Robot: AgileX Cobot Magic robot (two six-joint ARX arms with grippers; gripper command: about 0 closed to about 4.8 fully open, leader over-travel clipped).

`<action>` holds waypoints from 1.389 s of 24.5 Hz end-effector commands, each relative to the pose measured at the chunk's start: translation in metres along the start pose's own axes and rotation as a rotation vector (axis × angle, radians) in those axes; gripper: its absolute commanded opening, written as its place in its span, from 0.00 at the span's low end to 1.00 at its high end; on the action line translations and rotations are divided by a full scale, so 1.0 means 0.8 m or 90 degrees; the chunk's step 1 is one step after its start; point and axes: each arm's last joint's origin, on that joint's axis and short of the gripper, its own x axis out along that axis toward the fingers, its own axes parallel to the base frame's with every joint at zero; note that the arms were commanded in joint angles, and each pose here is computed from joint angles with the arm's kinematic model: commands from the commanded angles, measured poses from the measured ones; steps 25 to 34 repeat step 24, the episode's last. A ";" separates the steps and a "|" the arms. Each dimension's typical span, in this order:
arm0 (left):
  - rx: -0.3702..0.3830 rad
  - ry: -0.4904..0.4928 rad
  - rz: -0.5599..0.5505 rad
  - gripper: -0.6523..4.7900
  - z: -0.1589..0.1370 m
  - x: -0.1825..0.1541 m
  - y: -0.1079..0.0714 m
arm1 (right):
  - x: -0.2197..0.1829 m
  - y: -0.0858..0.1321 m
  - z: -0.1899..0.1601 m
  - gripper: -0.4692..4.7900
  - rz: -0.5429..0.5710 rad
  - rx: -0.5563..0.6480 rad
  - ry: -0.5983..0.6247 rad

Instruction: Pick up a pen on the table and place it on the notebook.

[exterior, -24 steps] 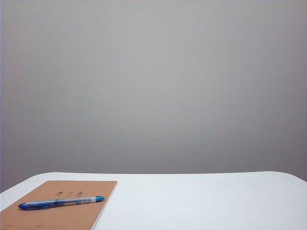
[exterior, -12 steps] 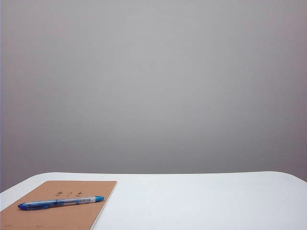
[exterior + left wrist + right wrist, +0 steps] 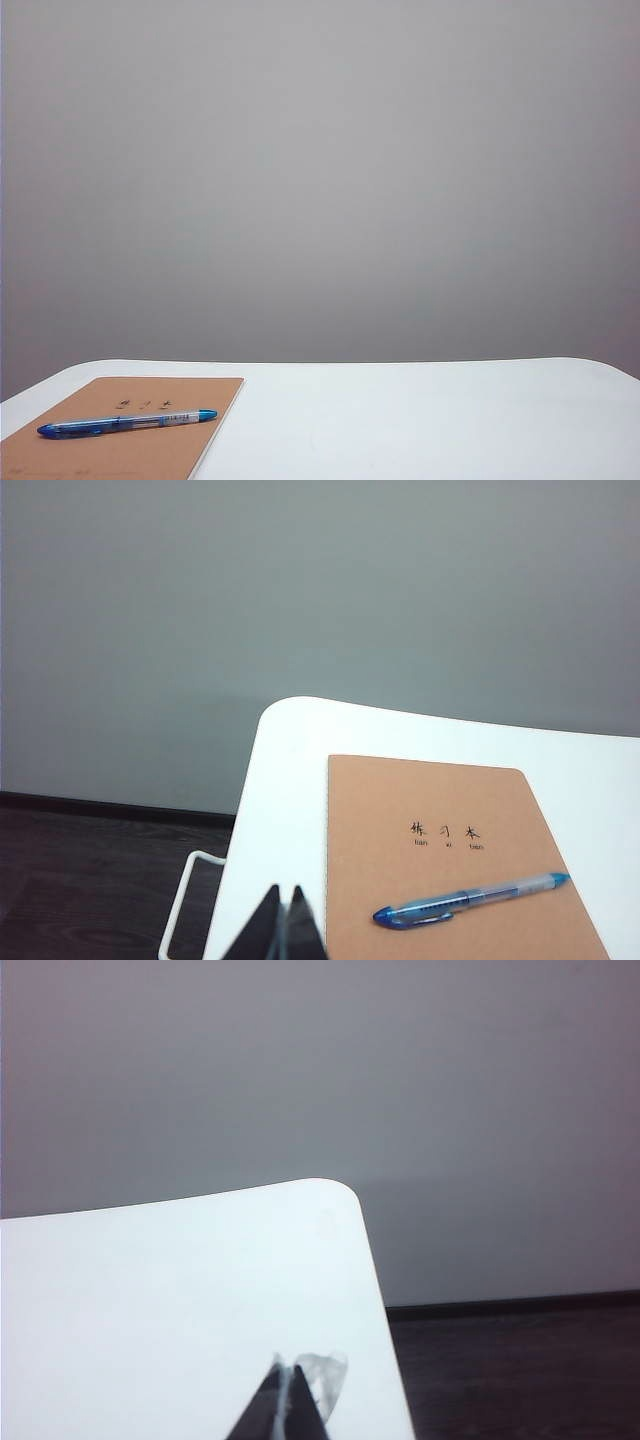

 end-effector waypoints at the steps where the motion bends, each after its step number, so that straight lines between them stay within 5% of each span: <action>1: 0.020 0.008 -0.010 0.11 -0.001 0.000 -0.001 | 0.001 0.000 -0.004 0.08 -0.002 0.022 0.010; 34: 0.013 0.008 -0.010 0.11 -0.001 0.000 0.000 | 0.001 0.002 -0.004 0.08 0.027 0.046 0.014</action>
